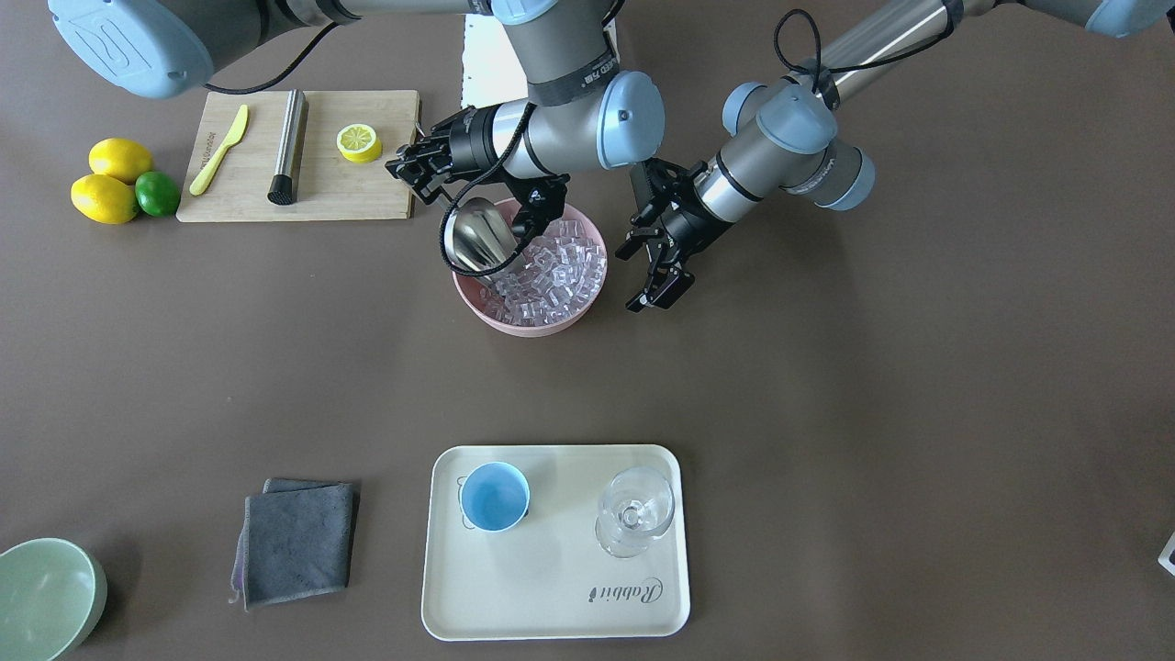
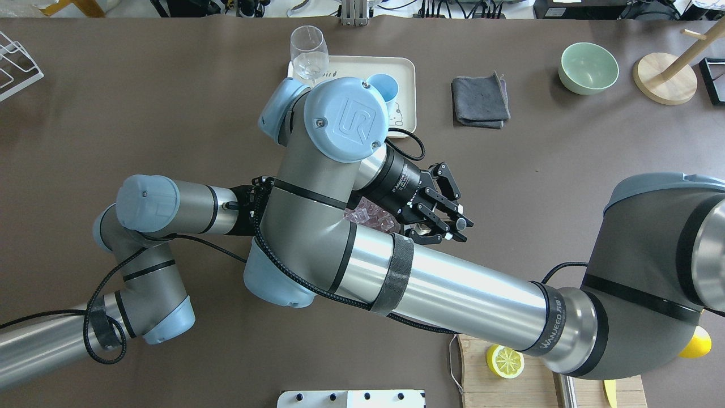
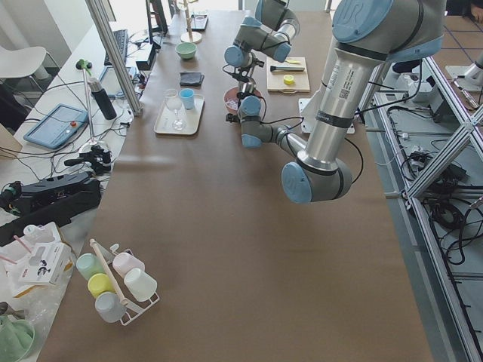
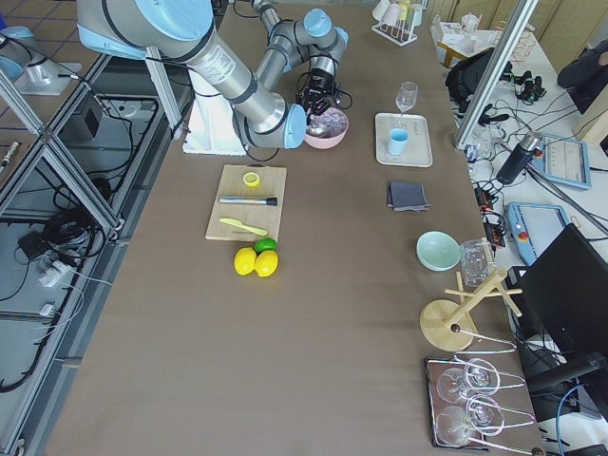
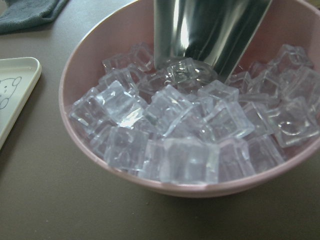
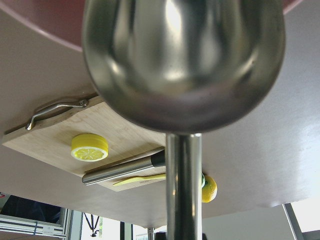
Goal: Put ice in cup with scoop
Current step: 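Scoop ice cubes with the right gripper and raise the scoop from the bowl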
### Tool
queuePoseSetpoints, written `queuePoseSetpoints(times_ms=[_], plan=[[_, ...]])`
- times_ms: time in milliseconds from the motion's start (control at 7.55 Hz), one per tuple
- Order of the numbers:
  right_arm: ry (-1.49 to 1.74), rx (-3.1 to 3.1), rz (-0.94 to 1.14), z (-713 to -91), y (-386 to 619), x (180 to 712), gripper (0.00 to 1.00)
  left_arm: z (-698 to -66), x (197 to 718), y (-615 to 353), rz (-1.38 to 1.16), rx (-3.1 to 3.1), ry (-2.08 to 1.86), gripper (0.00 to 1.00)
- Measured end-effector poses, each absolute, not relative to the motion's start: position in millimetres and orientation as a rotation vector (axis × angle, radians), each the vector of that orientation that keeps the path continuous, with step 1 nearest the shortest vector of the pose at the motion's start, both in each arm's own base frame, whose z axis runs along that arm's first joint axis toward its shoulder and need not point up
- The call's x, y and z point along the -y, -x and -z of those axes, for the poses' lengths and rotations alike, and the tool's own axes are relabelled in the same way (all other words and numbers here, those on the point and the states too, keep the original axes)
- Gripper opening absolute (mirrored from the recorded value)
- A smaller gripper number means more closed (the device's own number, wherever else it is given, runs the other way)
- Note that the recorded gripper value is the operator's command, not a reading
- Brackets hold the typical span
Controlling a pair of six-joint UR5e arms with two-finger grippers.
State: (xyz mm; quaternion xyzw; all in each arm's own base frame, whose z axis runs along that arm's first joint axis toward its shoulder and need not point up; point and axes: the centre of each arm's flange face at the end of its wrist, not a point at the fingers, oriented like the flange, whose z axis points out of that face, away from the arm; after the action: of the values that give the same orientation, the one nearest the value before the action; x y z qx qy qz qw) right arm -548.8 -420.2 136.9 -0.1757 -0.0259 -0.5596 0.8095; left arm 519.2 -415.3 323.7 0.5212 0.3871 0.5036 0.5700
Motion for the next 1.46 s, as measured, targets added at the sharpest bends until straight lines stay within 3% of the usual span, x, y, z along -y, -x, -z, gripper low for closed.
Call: queuePoseSetpoints(times_ms=[1458], plan=[[-0.145,0.247,1.284,-216.6,495.7,369.0,0.00,-322.6,421.1,-520.4,-1.139,-0.869,-1.271,0.99]])
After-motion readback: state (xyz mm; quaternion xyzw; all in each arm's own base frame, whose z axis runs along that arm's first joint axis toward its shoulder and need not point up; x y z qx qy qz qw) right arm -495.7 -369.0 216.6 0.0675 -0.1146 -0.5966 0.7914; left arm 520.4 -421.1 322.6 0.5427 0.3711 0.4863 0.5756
